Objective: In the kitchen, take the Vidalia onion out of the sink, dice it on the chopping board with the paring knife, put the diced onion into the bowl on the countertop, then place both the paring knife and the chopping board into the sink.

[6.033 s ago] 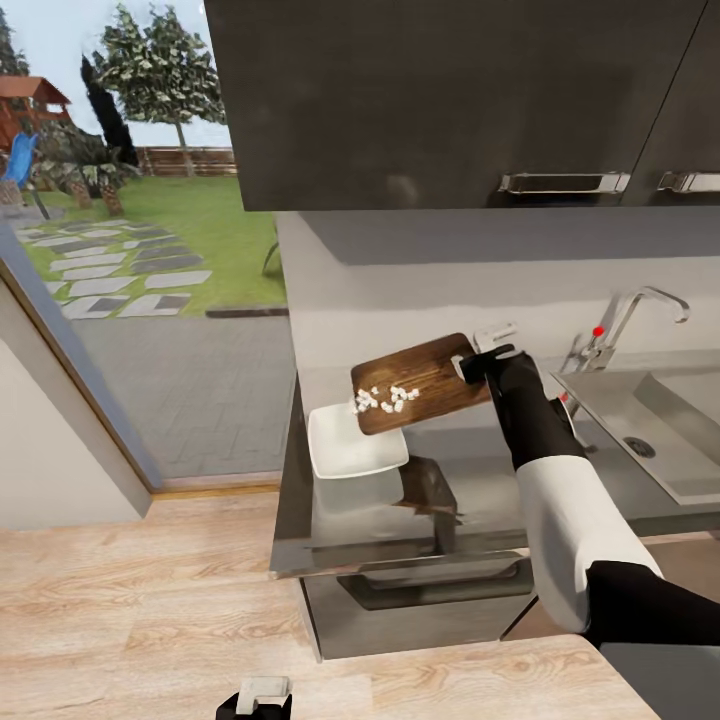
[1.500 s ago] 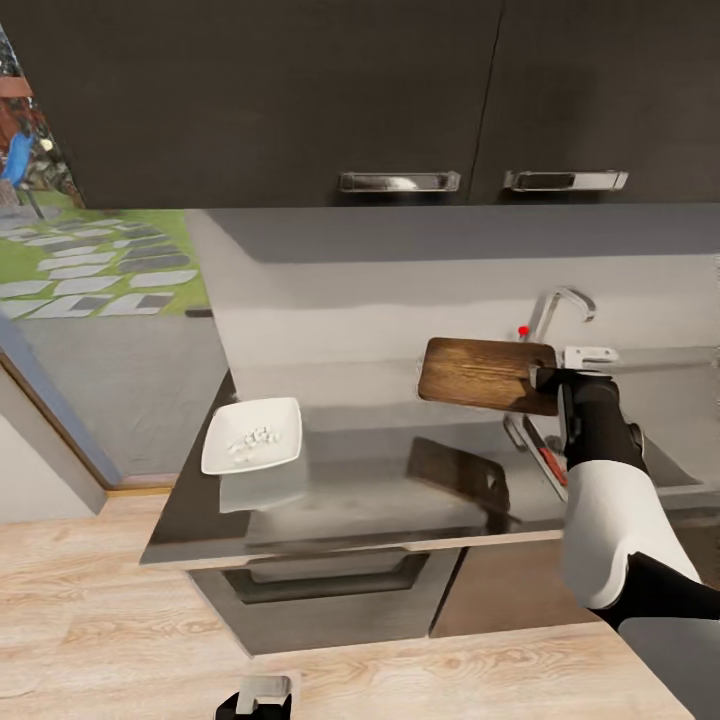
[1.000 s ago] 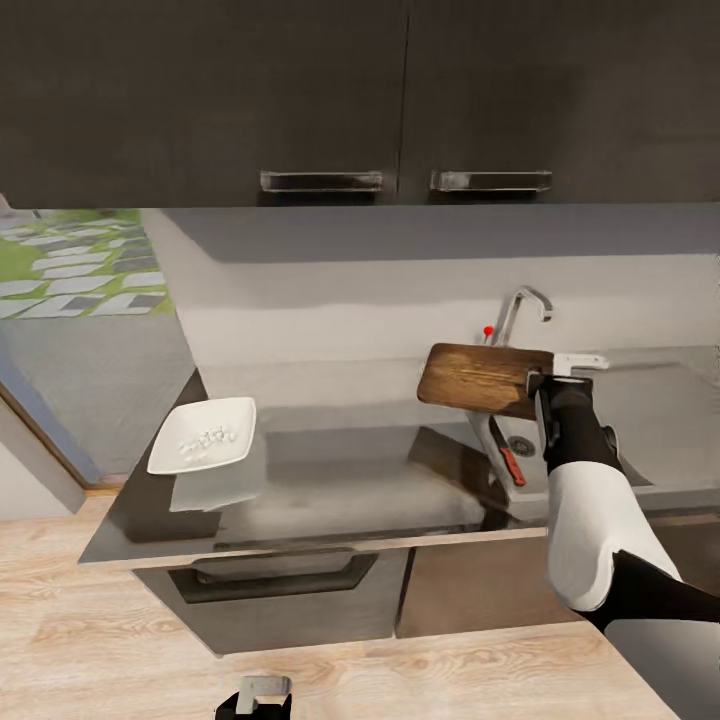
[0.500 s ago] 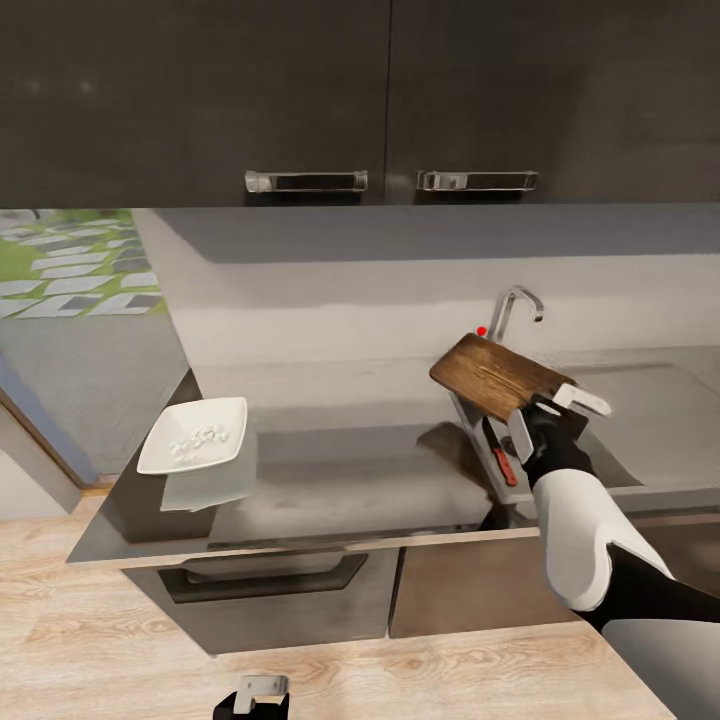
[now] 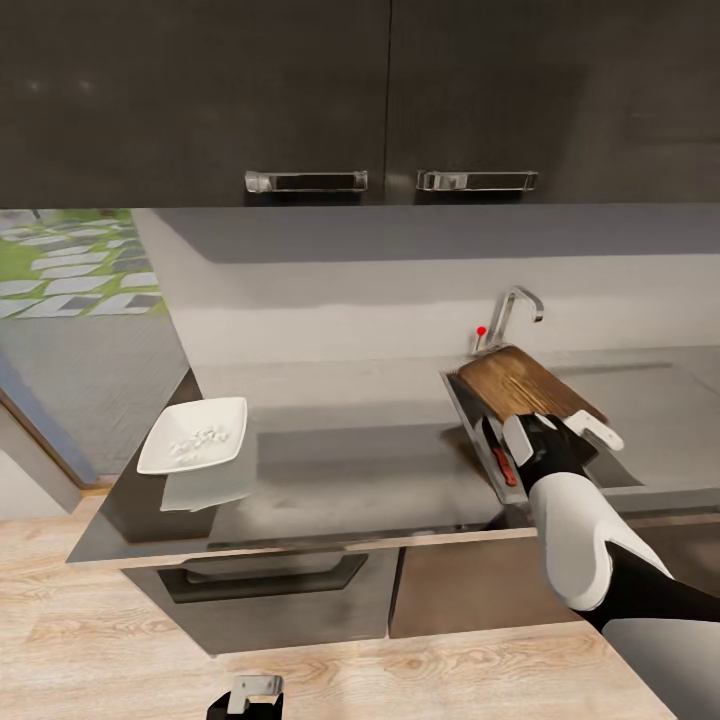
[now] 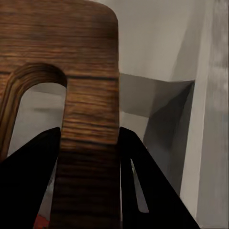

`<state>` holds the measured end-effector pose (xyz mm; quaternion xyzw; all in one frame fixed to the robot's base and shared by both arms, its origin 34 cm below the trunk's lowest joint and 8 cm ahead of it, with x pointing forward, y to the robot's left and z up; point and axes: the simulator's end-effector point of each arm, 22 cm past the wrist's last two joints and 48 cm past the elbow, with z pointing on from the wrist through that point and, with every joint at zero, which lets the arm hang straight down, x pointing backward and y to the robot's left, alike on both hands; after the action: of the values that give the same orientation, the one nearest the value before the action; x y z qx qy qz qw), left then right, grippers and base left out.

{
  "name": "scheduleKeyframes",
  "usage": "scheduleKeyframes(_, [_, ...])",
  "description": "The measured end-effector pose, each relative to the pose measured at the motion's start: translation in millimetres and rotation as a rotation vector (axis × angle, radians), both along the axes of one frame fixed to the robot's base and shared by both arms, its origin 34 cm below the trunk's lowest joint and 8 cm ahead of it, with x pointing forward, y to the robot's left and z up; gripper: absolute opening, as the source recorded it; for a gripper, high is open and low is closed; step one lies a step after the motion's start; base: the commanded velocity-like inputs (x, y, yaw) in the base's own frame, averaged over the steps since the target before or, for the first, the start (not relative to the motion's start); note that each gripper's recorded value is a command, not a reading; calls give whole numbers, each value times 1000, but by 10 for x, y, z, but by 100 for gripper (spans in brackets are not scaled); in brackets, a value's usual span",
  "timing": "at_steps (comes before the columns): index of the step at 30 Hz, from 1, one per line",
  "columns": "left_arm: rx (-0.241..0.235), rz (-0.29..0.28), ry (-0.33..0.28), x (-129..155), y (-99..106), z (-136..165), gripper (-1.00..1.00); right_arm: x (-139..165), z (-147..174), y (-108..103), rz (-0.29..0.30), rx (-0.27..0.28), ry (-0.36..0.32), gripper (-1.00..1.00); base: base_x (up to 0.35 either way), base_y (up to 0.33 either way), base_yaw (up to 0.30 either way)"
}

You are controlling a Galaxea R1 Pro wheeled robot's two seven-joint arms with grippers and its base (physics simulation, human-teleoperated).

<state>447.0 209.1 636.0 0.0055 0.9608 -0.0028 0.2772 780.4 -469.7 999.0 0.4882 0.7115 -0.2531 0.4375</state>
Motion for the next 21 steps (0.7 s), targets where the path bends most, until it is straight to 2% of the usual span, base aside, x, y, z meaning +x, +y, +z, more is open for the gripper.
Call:
scheduleKeyframes(4, [0, 2, 0, 0, -1, 0, 100, -108, -9, -18, -49, -6, 21, -100, 0, 0, 0])
scheduleKeyframes(11, [0, 4, -1, 4, 2, 2, 100, -192, -13, -52, -86, -10, 37, -100, 0, 0, 0])
scheduleKeyframes(16, [1, 5, -1, 5, 6, 2, 100, -333, -22, -93, -146, -11, 66, -100, 0, 0, 0])
scheduleKeyframes(21, [5, 29, 2, -1, 41, -1, 100, -399, -79, -68, -177, 18, 75, -100, 0, 0, 0])
